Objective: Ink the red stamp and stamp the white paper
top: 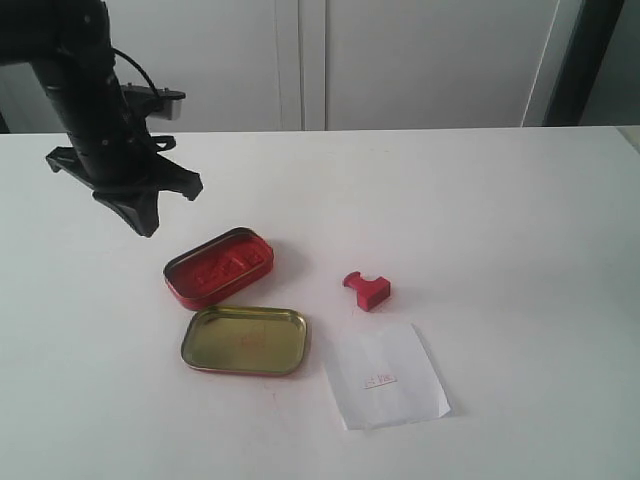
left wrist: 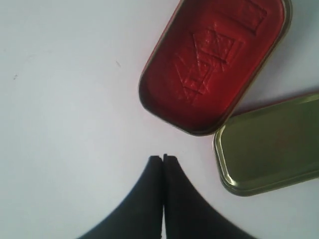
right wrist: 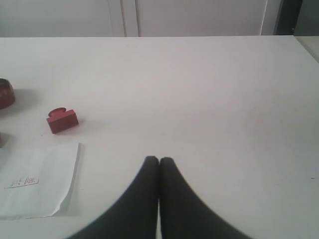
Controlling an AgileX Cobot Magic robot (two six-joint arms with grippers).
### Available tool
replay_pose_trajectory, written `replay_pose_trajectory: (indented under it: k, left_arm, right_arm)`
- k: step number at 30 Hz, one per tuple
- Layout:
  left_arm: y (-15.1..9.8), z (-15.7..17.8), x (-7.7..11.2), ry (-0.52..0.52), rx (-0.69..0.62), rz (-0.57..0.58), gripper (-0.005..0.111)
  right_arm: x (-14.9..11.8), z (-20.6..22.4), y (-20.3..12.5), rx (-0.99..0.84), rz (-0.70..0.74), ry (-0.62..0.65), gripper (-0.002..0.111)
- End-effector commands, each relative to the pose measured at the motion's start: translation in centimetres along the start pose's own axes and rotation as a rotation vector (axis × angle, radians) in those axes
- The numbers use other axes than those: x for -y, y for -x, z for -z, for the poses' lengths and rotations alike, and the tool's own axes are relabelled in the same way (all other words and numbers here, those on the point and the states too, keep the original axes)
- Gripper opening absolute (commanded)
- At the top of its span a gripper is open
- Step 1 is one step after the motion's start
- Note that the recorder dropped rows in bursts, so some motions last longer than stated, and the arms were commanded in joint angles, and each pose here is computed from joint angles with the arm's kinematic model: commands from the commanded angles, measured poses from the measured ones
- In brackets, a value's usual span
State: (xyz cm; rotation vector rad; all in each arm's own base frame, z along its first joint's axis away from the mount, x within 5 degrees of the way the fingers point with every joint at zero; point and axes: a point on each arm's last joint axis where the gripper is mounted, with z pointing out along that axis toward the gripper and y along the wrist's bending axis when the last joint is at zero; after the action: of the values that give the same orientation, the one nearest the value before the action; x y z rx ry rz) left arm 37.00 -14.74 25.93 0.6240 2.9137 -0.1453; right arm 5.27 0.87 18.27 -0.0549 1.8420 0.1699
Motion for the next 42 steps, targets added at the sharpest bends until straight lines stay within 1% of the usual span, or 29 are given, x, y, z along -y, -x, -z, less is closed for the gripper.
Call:
replay_pose_trajectory:
  k: [1, 8, 13, 19, 21, 23, 27, 33, 35, 42]
  left_arm:
    - [-1.2, 1.5, 0.1, -0.004, 0.028, 0.029, 0.000]
    - [-3.3, 2.9, 0.3, 0.005, 0.060, 0.026, 0.000]
    - [-4.7, 3.7, -1.6, 0.016, 0.068, 0.083, 0.000]
    - [-6.9, 4.6, -4.5, 0.006, 0.073, 0.199, 0.000]
    - [-7.6, 4.8, -5.2, -0.012, 0.076, 0.230, 0.000]
    - [-8.2, 5.0, -5.5, -0.038, 0.084, 0.239, 0.000]
    - [-9.4, 5.5, -5.4, -0.042, 0.098, 0.222, 0.000]
    - [-11.2, 6.8, -4.6, -0.041, 0.206, 0.226, 0.000]
    - [-11.9, 7.0, -4.3, -0.037, 0.225, 0.228, 0.000]
    - [-15.2, 8.0, -3.3, -0.025, 0.290, 0.226, 0.000]
  right_arm:
    - [0.0, 0.0, 0.0, 0.014, -0.001, -0.005, 0.000]
    - [0.0, 0.0, 0.0, 0.014, -0.001, -0.005, 0.000]
    - [0.0, 0.0, 0.0, 0.014, -0.001, -0.005, 0.000]
    - [0.0, 0.0, 0.0, 0.014, -0.001, -0.005, 0.000]
    - [0.0, 0.0, 0.0, 0.014, -0.001, -0.005, 0.000]
    - [0.0, 0.0, 0.0, 0.014, -0.001, -0.005, 0.000]
    - [0.0, 0.0, 0.0, 0.014, -0.001, -0.005, 0.000]
    - [0.0, 0.0, 0.0, 0.014, -0.001, -0.005, 0.000]
    - [0.0, 0.0, 0.0, 0.014, -0.001, -0.005, 0.000]
    - [0.0, 0.0, 0.0, 0.014, -0.001, -0.005, 0.000]
